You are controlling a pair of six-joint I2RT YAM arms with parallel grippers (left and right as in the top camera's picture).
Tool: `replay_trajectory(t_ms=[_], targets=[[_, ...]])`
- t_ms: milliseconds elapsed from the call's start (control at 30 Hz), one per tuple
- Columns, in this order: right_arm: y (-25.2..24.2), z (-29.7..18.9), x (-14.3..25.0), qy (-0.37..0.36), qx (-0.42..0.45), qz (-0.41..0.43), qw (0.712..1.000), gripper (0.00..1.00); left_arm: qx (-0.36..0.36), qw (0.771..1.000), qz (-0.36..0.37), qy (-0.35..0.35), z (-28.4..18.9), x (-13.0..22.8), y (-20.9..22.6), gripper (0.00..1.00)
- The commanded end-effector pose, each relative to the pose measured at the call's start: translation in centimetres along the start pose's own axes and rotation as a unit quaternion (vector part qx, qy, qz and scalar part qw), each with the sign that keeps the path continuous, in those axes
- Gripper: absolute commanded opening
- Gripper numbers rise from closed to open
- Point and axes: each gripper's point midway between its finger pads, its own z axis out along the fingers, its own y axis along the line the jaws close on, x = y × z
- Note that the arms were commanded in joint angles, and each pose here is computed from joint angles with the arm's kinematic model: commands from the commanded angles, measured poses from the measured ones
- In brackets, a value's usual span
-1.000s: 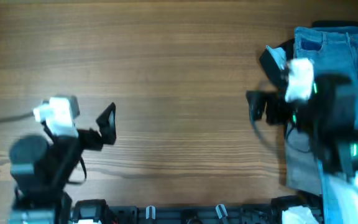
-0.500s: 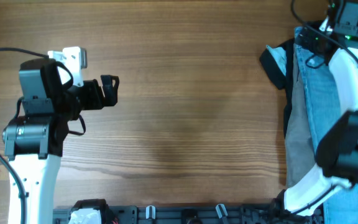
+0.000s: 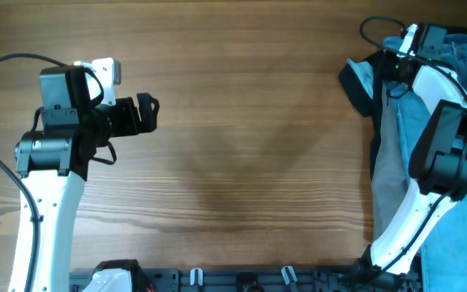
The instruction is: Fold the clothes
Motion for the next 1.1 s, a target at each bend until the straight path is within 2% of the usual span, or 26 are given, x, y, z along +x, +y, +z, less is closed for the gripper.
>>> replay_trajectory(t_ms=[0, 67, 133, 167, 200, 267, 300, 333, 367, 433, 467, 500, 533, 600, 700, 800, 833, 867, 900, 933, 967, 1033, 1067], targets=[[-0.5, -0.3, -0.8, -0.008, -0.009, 0.029, 1.000, 0.19, 0.012, 1.000, 0.011, -0.003, -0.2, -0.4, -0.6, 1.00], [-1.5, -1.6, -2.0, -0.024, -0.012, 0.038, 0.999, 0.04, 0.012, 1.000, 0.011, -0.003, -0.2, -0.4, -0.6, 1.00], [-2.5, -3.3, -3.3, -0.042, -0.009, 0.061, 0.997, 0.04, 0.012, 1.000, 0.011, -0.003, -0.2, -0.4, -0.6, 1.00], [-2.8, -6.5, -5.7, -0.077, -0.033, 0.064, 0.994, 0.07, 0.012, 1.000, 0.011, -0.004, -0.2, -0.4, -0.6, 1.00], [-2.9, -8.1, -6.7, -0.093, -0.043, 0.063, 0.993, 0.14, 0.012, 1.000, 0.011, -0.004, -0.2, -0.4, -0.6, 1.00], [-2.7, -11.4, -8.5, -0.123, -0.067, 0.062, 0.988, 0.36, 0.012, 1.000, 0.011, -0.004, -0.2, -0.4, -0.6, 1.00], [-2.5, -12.7, -9.0, -0.131, -0.069, 0.056, 0.987, 0.37, 0.012, 1.000, 0.011, -0.004, -0.2, -0.4, -0.6, 1.00], [-2.4, -12.6, -8.7, -0.126, -0.068, 0.050, 0.988, 0.09, 0.012, 1.000, 0.011, -0.003, -0.2, -0.4, -0.6, 1.00], [-2.4, -12.1, -7.9, -0.109, -0.068, 0.052, 0.990, 0.04, 0.012, 1.000, 0.010, -0.001, -0.2, -0.3, -0.6, 1.00], [-2.5, -11.4, -7.1, -0.097, -0.068, 0.055, 0.992, 0.05, 0.011, 1.000, 0.009, 0.002, -0.2, -0.1, -0.6, 1.00], [-2.2, -10.9, -6.6, -0.088, -0.071, 0.053, 0.992, 0.16, 0.011, 1.000, 0.009, 0.003, -0.2, -0.1, -0.6, 1.00], [-1.5, -10.3, -5.9, -0.076, -0.082, 0.034, 0.993, 0.36, 0.011, 1.000, 0.010, 0.002, -0.2, -0.1, -0.6, 1.00], [-0.2, -9.3, -4.8, -0.058, -0.097, -0.001, 0.994, 0.50, 0.011, 1.000, 0.010, 0.002, -0.2, -0.1, -0.6, 1.00], [1.2, -6.9, -3.2, -0.033, -0.096, -0.027, 0.994, 0.60, 0.011, 1.000, 0.010, 0.001, -0.2, -0.2, -0.6, 1.00], [0.8, -1.9, 0.0, 0.011, -0.022, -0.028, 0.999, 0.61, 0.011, 1.000, 0.010, 0.000, -0.2, -0.3, -0.6, 1.00], [0.2, -0.5, 0.8, 0.020, -0.013, -0.002, 1.000, 0.54, 0.011, 1.000, 0.010, 0.000, -0.2, -0.3, -0.6, 1.00], [-0.5, -0.4, 0.7, 0.016, -0.005, 0.020, 1.000, 0.38, 0.011, 1.000, 0.010, 0.000, -0.2, -0.2, -0.6, 1.00], [-1.0, -0.4, 0.6, 0.014, -0.003, 0.038, 0.999, 0.35, 0.011, 1.000, 0.010, 0.000, -0.2, -0.2, -0.6, 1.00], [-1.4, -0.4, 0.5, 0.012, -0.001, 0.055, 0.998, 0.39, 0.011, 1.000, 0.010, 0.000, -0.2, -0.2, -0.6, 1.00], [-2.0, -0.5, 0.4, 0.012, 0.002, 0.067, 0.998, 0.37, 0.011, 1.000, 0.010, 0.000, -0.2, -0.2, -0.6, 1.00], [-2.3, -0.4, 0.6, 0.015, 0.004, 0.067, 0.998, 0.32, 0.011, 1.000, 0.010, 0.000, -0.2, -0.3, -0.6, 1.00], [-2.5, -0.4, 0.8, 0.019, 0.005, 0.056, 0.998, 0.14, 0.011, 1.000, 0.010, 0.000, -0.2, -0.2, -0.6, 1.00], [-2.6, -0.4, 0.8, 0.019, 0.006, 0.056, 0.998, 0.09, 0.011, 1.000, 0.010, 0.000, -0.2, -0.2, -0.6, 1.00]])
